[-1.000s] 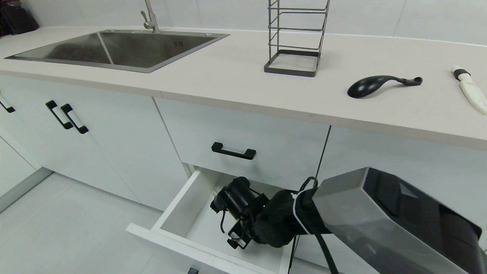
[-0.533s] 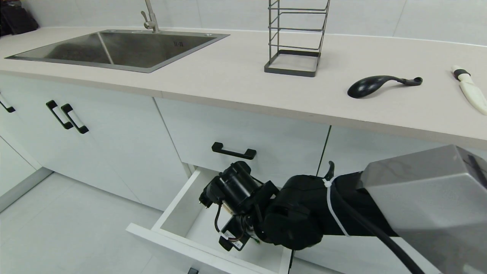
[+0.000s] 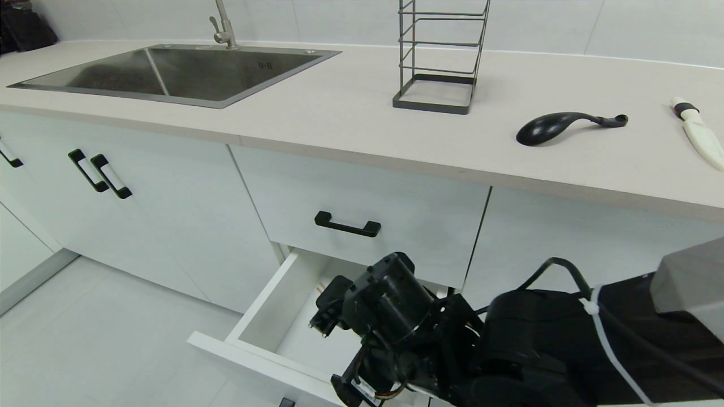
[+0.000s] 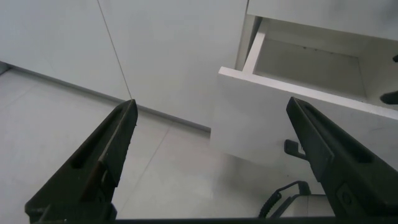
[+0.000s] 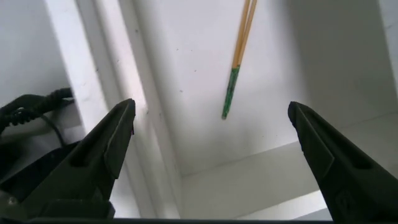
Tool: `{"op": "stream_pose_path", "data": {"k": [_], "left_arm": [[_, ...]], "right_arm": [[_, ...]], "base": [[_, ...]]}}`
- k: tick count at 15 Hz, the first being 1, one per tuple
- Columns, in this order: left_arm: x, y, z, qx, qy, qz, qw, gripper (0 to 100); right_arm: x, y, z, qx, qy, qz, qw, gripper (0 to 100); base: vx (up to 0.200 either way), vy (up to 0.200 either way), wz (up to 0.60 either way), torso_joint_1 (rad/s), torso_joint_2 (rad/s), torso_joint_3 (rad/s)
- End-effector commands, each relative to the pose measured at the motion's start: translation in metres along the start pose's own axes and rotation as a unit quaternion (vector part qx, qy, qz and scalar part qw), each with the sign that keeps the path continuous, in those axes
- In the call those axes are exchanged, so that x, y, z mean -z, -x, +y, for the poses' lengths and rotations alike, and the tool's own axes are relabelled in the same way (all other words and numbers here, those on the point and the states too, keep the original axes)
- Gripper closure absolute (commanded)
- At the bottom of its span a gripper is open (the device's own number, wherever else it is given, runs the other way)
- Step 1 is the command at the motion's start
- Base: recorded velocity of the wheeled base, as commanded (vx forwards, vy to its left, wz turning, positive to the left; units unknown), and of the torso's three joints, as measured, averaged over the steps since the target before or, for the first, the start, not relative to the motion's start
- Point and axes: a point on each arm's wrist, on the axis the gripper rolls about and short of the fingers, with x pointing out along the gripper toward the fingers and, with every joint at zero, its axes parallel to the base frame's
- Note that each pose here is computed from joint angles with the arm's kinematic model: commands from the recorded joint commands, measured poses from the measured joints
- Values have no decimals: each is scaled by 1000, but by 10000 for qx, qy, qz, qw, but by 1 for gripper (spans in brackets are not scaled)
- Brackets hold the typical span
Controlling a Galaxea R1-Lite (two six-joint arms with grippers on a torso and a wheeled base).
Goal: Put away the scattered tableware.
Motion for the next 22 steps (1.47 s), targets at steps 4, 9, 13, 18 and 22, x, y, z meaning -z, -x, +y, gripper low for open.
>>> {"op": "stream_pose_path", "data": {"k": [4,9,13,18,22], "left_arm": [[0,0,0,-3,1,-1,10000,0],[0,0,0,-3,1,-1,10000,0],[0,0,0,-3,1,-1,10000,0],[0,0,0,-3,1,-1,10000,0],[0,0,0,-3,1,-1,10000,0]], "right_arm": [[32,39,-14,-334,-246,-1136,9927,0],[42,57,-31,-1014,-121,-1829,9778,0],[61,46,-37,-1072,-97,-1927,9753,0],[62,32,-39,-943,-105,-2235,9701,0],[65,34,-36,-900,273,-2217,9706,0]], "base": [[0,0,0,0,0,0],[0,0,0,0,0,0],[0,0,0,0,0,0],[0,0,0,0,0,0],[0,0,0,0,0,0]]}}
